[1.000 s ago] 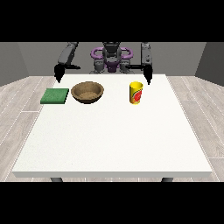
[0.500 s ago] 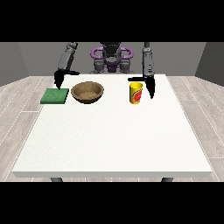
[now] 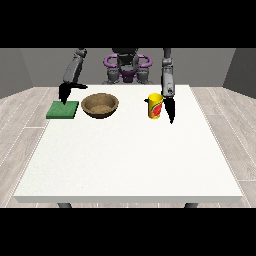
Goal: Pick the cup and pour the ball into the bowl, then pick the bowl and place it on the pad
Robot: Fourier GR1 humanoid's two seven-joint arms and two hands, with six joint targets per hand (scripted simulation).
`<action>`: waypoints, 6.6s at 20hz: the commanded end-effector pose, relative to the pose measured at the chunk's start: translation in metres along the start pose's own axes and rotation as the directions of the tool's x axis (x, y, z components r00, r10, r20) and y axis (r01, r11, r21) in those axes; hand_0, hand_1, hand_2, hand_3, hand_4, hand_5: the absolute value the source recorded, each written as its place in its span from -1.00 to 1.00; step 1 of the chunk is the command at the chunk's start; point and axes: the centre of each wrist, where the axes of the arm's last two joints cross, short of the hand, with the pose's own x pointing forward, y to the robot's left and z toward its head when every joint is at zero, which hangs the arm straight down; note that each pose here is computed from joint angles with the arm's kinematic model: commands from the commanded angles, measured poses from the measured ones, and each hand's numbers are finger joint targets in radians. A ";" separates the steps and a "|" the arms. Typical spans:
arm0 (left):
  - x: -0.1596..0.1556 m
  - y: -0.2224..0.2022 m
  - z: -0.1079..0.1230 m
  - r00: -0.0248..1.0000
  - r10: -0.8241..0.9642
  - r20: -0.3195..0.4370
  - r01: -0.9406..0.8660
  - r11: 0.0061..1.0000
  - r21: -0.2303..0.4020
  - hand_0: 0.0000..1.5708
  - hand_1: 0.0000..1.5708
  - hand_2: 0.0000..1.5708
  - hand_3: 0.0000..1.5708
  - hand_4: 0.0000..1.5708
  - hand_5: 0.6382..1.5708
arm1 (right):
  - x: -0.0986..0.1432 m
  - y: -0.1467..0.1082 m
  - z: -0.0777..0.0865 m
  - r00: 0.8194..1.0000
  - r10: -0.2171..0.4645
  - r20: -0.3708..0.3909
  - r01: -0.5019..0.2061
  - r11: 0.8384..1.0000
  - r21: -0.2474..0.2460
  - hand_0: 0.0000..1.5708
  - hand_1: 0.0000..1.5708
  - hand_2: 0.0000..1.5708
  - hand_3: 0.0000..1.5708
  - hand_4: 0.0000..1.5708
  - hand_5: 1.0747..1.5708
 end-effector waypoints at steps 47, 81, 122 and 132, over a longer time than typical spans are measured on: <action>0.059 -0.214 0.046 0.233 -0.826 0.513 0.941 0.059 -0.332 -0.65 -0.65 1.00 0.82 0.09 0.89 | -0.029 -0.067 0.086 0.929 -0.015 -0.370 -0.047 0.987 -0.156 -1.00 -1.00 -0.74 -0.57 -0.48 0.87; 0.139 -0.171 -0.040 0.136 -0.762 0.633 0.988 0.054 -0.148 -1.00 -1.00 1.00 1.00 -0.05 0.88 | -0.003 -0.108 0.089 0.915 -0.050 -0.399 -0.078 0.952 -0.297 -1.00 -1.00 -0.55 -0.65 -0.11 0.97; -0.026 0.033 0.098 0.926 -0.249 -0.283 0.148 0.930 -0.335 -1.00 -1.00 -1.00 -1.00 -1.00 -0.89 | -0.038 -0.005 -0.007 0.876 -0.196 -0.441 0.063 0.952 -0.300 -1.00 -1.00 -1.00 -1.00 -1.00 1.00; 0.013 0.005 0.057 0.970 -0.200 -0.137 0.127 0.901 -0.414 -1.00 -1.00 -1.00 -1.00 -1.00 -0.87 | -0.057 0.003 0.003 0.879 -0.262 -0.398 0.086 0.909 -0.407 -1.00 -1.00 -1.00 -1.00 -1.00 1.00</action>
